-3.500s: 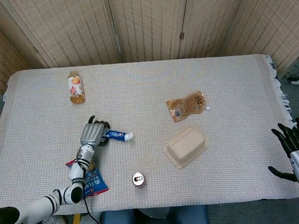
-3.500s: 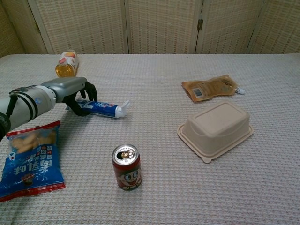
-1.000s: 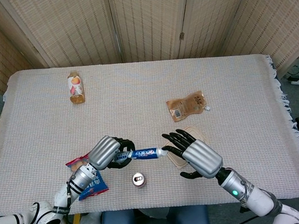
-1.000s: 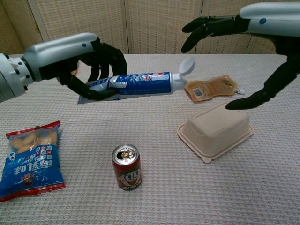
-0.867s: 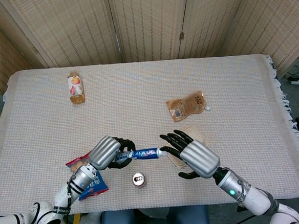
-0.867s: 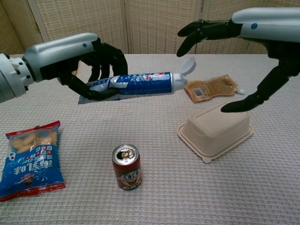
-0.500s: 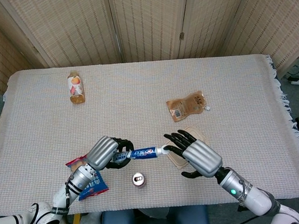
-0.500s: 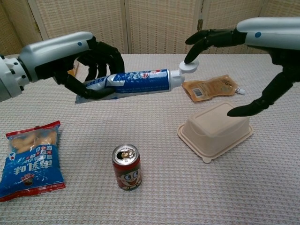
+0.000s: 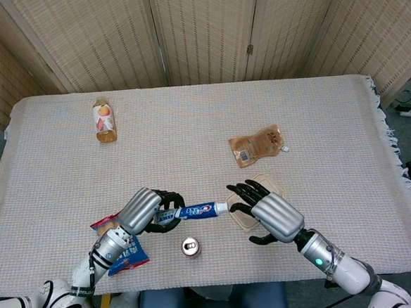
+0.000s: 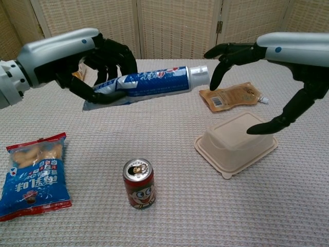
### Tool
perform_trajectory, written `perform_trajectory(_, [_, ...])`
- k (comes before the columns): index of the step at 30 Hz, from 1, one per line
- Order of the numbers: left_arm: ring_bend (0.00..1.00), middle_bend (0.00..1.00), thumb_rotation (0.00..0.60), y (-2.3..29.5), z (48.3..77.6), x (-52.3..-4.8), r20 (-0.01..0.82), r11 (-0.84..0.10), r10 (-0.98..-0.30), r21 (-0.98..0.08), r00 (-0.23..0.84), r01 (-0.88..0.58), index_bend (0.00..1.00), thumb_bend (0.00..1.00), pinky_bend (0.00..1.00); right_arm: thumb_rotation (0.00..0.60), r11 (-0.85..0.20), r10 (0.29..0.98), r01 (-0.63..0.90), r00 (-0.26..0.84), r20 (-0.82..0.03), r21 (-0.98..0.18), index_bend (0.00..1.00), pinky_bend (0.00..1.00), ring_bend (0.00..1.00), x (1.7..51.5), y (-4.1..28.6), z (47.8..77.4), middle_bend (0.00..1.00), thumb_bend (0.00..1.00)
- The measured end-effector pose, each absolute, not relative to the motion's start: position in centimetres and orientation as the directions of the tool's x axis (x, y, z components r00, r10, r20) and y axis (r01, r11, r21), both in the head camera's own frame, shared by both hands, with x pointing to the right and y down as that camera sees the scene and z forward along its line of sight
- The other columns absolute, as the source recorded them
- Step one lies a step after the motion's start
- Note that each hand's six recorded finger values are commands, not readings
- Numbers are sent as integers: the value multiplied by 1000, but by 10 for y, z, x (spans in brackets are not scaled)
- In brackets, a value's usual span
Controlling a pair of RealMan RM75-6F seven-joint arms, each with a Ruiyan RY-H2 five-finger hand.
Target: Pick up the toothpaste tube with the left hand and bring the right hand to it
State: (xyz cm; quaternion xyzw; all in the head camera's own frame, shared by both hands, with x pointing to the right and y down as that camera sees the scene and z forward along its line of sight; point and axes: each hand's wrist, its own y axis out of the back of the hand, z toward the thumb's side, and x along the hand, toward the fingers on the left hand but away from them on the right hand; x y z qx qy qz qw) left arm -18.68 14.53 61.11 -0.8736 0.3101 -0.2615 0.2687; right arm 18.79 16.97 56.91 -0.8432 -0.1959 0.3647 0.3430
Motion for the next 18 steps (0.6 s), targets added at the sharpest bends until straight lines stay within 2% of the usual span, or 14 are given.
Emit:
perform_trajectory(6, [701,781,600,144,609,-191,268,-652,-700,-617,662,-441,749,799,718,600,-703,607,181,658,-446,-688,203,0,21,192,166,559,55,247])
perform_trajectory(13, [700,781,600,146,609,-192,241,-643,-711,-605,661,-470,749,800,711,596,-744,628,374,675,-387,-553,15,0,1,197,162,547,4,247])
perform_trajectory(16, [700,781,600,146,608,-190,227,-637,-715,-601,661,-483,749,800,710,546,-763,628,448,687,-367,-467,0,0,0,196,161,546,0,246])
perform_trajectory(18, [700,781,600,147,607,-188,218,-636,-716,-597,663,-490,749,801,710,485,-771,628,494,693,-352,-402,0,0,0,195,159,547,0,246])
